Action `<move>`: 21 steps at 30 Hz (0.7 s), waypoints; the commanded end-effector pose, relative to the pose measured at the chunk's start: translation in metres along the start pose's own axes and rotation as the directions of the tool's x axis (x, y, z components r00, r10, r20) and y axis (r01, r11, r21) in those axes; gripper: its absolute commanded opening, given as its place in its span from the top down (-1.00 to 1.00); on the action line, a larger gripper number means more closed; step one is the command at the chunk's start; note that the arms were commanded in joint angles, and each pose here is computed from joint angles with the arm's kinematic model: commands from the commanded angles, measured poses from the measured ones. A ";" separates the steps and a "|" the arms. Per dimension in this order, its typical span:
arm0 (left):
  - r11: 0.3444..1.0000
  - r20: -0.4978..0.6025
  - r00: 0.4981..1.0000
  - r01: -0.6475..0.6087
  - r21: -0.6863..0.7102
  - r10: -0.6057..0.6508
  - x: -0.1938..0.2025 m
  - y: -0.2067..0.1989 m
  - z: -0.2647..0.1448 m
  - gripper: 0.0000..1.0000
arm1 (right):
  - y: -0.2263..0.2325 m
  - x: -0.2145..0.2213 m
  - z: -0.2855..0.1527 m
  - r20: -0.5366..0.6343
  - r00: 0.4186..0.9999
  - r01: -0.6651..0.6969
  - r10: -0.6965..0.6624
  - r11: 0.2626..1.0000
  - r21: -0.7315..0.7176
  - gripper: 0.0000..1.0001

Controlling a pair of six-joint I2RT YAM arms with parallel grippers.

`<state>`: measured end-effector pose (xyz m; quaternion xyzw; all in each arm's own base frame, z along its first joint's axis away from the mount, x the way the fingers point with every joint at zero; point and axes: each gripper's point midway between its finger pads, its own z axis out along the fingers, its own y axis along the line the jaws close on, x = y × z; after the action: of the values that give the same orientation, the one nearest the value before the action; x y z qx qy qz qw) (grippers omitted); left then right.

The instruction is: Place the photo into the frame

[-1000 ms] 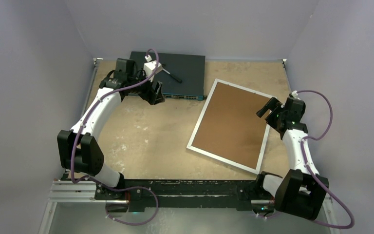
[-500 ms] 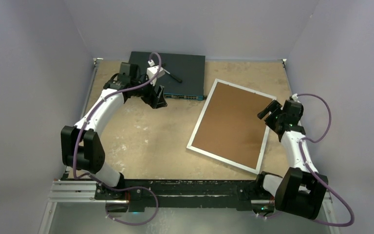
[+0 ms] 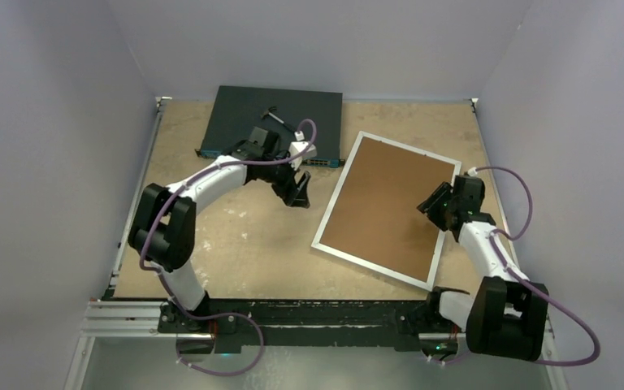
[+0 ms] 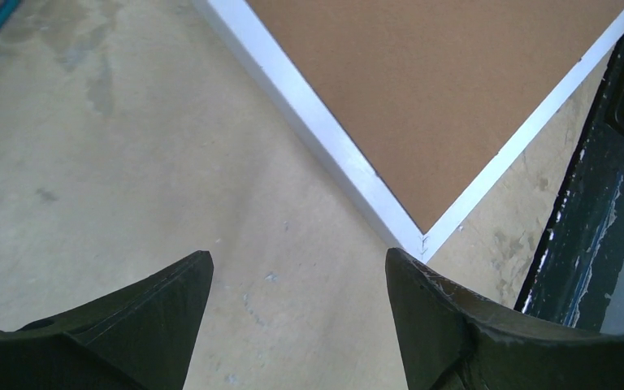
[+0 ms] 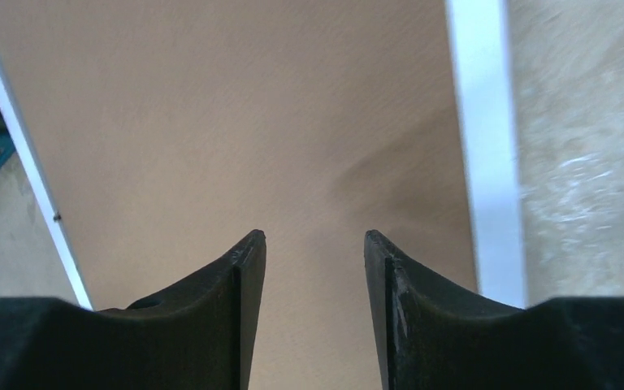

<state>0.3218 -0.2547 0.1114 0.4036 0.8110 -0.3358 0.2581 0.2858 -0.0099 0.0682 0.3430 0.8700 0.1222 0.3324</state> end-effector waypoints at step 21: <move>0.987 -0.066 0.997 -0.035 0.157 0.046 0.011 -0.032 0.067 -0.52 | 0.073 0.139 -0.049 -0.220 0.951 0.130 -0.218 0.926 -0.354 1.00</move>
<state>0.2922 -0.3017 0.0547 0.4373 0.8020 -0.3647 0.1802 0.2299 0.1236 0.0695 0.1945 0.9008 0.2469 0.2996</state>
